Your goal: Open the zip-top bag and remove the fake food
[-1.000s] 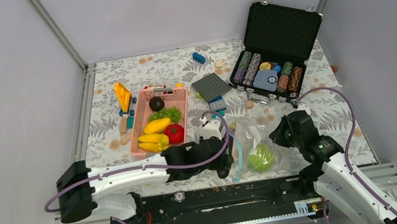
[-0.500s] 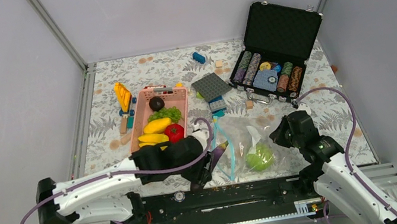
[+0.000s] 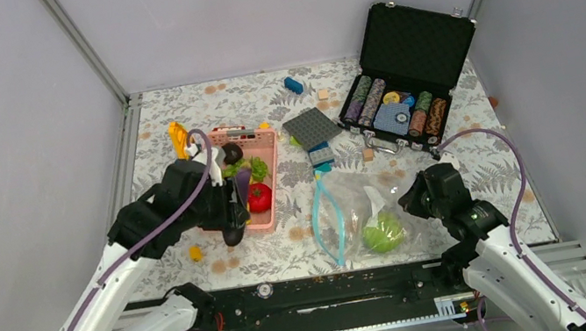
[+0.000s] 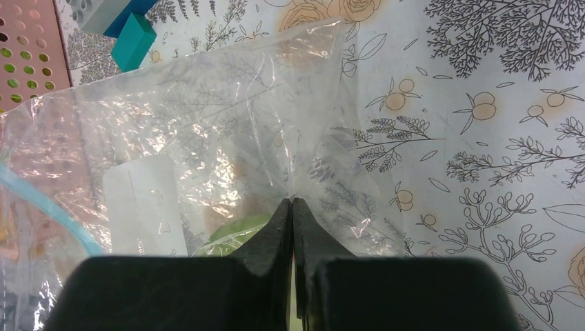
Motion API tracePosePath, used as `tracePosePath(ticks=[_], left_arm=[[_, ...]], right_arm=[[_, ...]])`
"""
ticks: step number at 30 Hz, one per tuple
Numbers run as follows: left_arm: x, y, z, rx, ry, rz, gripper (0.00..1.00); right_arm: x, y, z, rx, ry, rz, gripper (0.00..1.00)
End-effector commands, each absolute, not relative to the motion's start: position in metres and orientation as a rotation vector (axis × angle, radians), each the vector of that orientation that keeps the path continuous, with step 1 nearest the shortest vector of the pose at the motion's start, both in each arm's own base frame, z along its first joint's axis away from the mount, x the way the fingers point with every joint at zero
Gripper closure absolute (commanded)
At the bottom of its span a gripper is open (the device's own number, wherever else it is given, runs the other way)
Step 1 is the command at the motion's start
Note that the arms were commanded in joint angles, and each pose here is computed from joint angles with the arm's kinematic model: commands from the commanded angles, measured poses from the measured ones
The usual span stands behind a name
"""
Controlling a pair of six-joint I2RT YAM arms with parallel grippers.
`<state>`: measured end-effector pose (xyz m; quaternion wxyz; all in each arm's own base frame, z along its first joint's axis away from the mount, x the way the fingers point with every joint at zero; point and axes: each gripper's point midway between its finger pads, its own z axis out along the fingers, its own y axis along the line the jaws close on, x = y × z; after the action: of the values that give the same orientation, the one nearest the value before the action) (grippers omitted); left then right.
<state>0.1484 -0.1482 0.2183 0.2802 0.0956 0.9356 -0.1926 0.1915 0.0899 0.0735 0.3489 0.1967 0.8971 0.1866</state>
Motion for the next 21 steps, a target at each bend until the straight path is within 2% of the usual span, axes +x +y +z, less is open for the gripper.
tracePosePath(ticks=[1, 5, 10, 21], left_arm=[[0.188, -0.155, 0.221, 0.213, 2.462, -0.457, 0.69], [0.234, -0.163, 0.211, 0.135, 2.452, -0.4, 0.72], [0.281, -0.137, 0.183, 0.084, 2.517, -0.138, 0.75], [0.314, -0.07, 0.132, 0.095, 2.617, 0.386, 0.75]], right_arm=[[0.197, 0.09, 0.087, 0.513, 2.297, 0.493, 1.0], [0.196, 0.089, 0.088, 0.51, 2.296, 0.488, 1.0], [0.193, 0.088, 0.088, 0.507, 2.297, 0.483, 1.0], [0.193, 0.087, 0.085, 0.484, 2.316, 0.462, 1.0]])
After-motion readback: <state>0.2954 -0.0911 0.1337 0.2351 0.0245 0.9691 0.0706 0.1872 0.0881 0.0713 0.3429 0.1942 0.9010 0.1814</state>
